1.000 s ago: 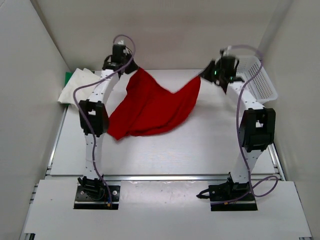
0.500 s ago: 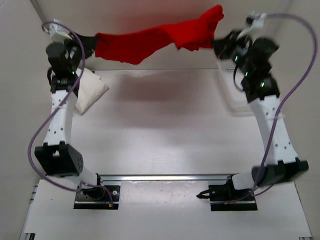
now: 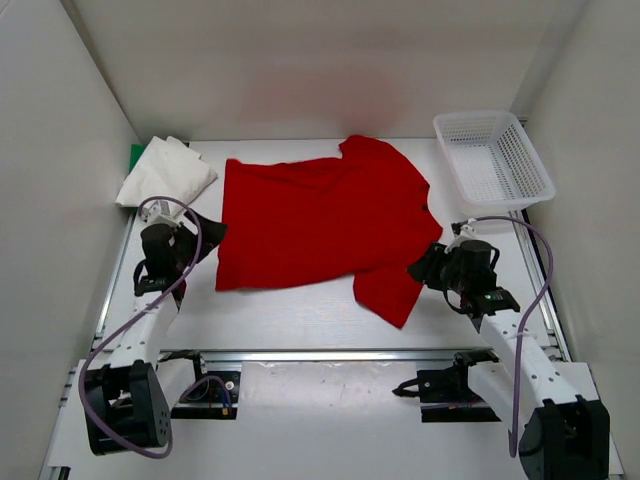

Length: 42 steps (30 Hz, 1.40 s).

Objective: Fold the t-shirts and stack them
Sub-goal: Flatten out the tshirt

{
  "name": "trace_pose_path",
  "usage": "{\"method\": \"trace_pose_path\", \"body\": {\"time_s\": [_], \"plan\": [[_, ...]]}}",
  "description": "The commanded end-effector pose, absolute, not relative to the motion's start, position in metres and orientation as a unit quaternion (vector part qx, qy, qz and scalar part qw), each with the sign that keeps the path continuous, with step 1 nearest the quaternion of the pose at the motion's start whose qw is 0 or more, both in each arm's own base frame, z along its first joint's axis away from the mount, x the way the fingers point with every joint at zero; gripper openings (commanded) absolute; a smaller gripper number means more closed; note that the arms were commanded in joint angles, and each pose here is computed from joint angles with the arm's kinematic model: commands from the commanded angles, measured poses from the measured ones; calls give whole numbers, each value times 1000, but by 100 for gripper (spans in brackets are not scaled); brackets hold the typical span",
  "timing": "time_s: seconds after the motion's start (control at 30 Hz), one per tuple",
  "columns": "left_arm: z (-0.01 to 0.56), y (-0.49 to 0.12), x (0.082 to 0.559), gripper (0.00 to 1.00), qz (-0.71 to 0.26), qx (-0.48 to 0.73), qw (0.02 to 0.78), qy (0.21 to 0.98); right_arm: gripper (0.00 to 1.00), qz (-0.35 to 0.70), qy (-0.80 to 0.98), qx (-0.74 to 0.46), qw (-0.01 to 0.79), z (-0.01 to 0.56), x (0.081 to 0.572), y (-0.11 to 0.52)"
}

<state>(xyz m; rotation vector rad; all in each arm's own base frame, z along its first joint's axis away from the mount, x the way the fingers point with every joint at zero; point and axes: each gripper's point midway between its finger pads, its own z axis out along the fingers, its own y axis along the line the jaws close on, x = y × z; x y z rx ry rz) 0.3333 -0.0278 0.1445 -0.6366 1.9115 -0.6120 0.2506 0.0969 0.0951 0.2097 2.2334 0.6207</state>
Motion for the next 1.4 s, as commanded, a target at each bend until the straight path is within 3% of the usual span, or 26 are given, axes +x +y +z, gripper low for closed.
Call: {"method": "trace_pose_path", "body": {"time_s": [0.0,0.07,0.2,0.3,0.43,0.53,1.07,1.2,1.37], "plan": [[157,-34,333,81,-229,-232,527,785,39,259,852,93,446,126,268,97],[146,-31,331,58,-214,-246,514,794,34,269,850,85,445,131,267,102],[123,-25,324,35,-202,-275,468,815,1,275,857,76,429,117,252,116],[102,-38,308,21,-185,-256,427,847,0,273,867,74,411,98,243,123],[86,-69,304,27,-178,-219,426,860,0,259,874,67,405,86,248,127],[69,-87,314,24,-194,-209,393,874,0,248,874,68,411,85,262,127],[16,-92,504,20,-214,-277,309,884,0,265,881,67,385,67,311,155],[26,-89,561,21,-189,-251,329,891,0,267,877,73,393,77,326,153],[40,-95,591,21,-193,-244,330,891,6,267,872,71,405,85,324,154]]}}
